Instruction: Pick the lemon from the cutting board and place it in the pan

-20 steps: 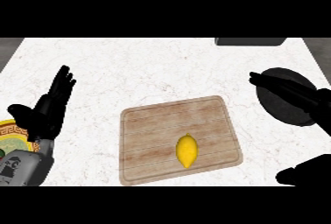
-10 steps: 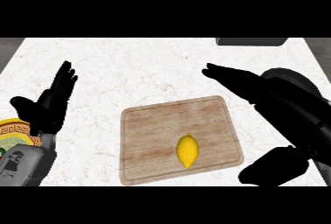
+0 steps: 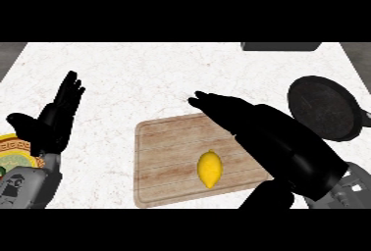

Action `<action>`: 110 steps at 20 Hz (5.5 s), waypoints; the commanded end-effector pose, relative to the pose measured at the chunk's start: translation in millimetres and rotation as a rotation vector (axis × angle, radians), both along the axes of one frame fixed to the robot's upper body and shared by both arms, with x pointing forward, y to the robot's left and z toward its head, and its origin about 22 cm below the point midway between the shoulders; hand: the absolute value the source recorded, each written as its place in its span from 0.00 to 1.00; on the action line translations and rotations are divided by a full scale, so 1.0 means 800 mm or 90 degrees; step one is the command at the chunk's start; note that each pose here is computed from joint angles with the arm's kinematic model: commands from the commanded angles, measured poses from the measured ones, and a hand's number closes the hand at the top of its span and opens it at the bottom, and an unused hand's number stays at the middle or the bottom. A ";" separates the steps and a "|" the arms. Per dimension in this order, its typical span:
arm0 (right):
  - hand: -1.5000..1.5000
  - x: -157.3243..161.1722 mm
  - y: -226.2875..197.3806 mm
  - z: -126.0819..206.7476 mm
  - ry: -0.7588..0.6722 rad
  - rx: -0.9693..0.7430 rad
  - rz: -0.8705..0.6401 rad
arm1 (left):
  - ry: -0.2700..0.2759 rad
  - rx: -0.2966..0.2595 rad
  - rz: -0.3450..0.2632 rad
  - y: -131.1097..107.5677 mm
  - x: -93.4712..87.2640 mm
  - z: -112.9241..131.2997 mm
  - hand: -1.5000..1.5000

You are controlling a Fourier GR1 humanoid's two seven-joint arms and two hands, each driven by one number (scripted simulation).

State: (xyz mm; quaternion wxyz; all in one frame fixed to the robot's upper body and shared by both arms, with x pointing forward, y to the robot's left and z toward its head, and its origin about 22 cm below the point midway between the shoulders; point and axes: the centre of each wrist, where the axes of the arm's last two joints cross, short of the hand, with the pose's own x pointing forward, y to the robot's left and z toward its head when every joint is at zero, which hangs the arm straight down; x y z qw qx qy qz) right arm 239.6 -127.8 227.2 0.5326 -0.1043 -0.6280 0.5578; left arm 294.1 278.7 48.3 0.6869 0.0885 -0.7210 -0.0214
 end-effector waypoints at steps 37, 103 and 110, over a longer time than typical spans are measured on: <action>0.00 0.029 0.054 -0.132 0.090 -0.314 -0.020 | -0.009 0.006 -0.002 0.003 0.004 -0.015 0.50; 1.00 -0.029 -0.085 -0.080 -0.248 0.151 -0.501 | 0.003 -0.001 0.003 -0.005 -0.010 0.004 0.50; 1.00 0.058 -0.200 -0.101 -0.287 0.093 -0.555 | -0.009 -0.001 -0.003 -0.021 0.004 -0.005 0.50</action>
